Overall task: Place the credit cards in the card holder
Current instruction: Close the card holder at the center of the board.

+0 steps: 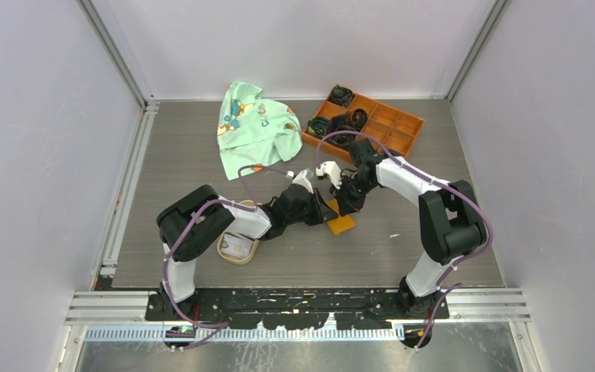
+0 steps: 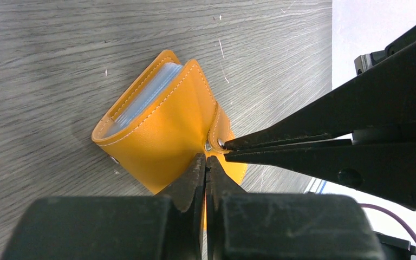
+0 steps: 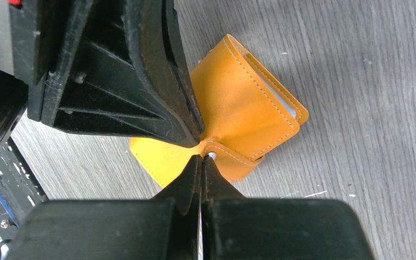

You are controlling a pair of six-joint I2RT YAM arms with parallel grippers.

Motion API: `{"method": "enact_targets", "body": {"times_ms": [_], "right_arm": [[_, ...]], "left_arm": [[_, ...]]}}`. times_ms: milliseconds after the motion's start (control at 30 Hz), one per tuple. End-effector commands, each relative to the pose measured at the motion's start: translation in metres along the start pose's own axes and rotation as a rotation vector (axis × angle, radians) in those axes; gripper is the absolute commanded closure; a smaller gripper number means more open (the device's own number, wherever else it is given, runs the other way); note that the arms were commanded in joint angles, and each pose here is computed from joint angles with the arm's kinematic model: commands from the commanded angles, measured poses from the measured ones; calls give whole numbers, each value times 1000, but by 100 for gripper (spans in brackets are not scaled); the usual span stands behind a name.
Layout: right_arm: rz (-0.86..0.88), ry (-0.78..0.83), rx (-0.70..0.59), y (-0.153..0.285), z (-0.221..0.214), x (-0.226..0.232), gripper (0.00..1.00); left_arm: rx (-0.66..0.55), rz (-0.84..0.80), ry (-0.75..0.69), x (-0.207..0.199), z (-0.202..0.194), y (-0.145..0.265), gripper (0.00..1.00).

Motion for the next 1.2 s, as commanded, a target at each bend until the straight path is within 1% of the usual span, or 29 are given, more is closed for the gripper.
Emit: {"method": "enact_targets", "body": {"times_ms": [0,200,500,833,1033,1167], "right_arm": [[78,-6,-31,-2,13,16,99],[81,5,-14,-6,14,19,99],[68,-16,-47,-2,22,19,99],[52,-45,25,-17,11,13,99],[44,-65,64,-23,4,10,99],[39,-66,82,-25,0,9,99]], "left_arm": [[64,112,-18,32,-22,-6,99],[66,128,-18,38,-24,-6,100],[75,137,-12,44,-28,-6,100],[69,141,-2,48,-29,-4,100],[54,126,-5,43,-24,0,100],[34,123,-12,40,-18,7,97]]}}
Point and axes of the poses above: each gripper's point midway between its finger pads, its own y axis back along the fingers, its own x axis along the line the jaws close on, z = x × y, the point moved 4 cm from there along y, back along the fingers, and after that the axes turned 5 degrees about -y, right-handed, at the moved point
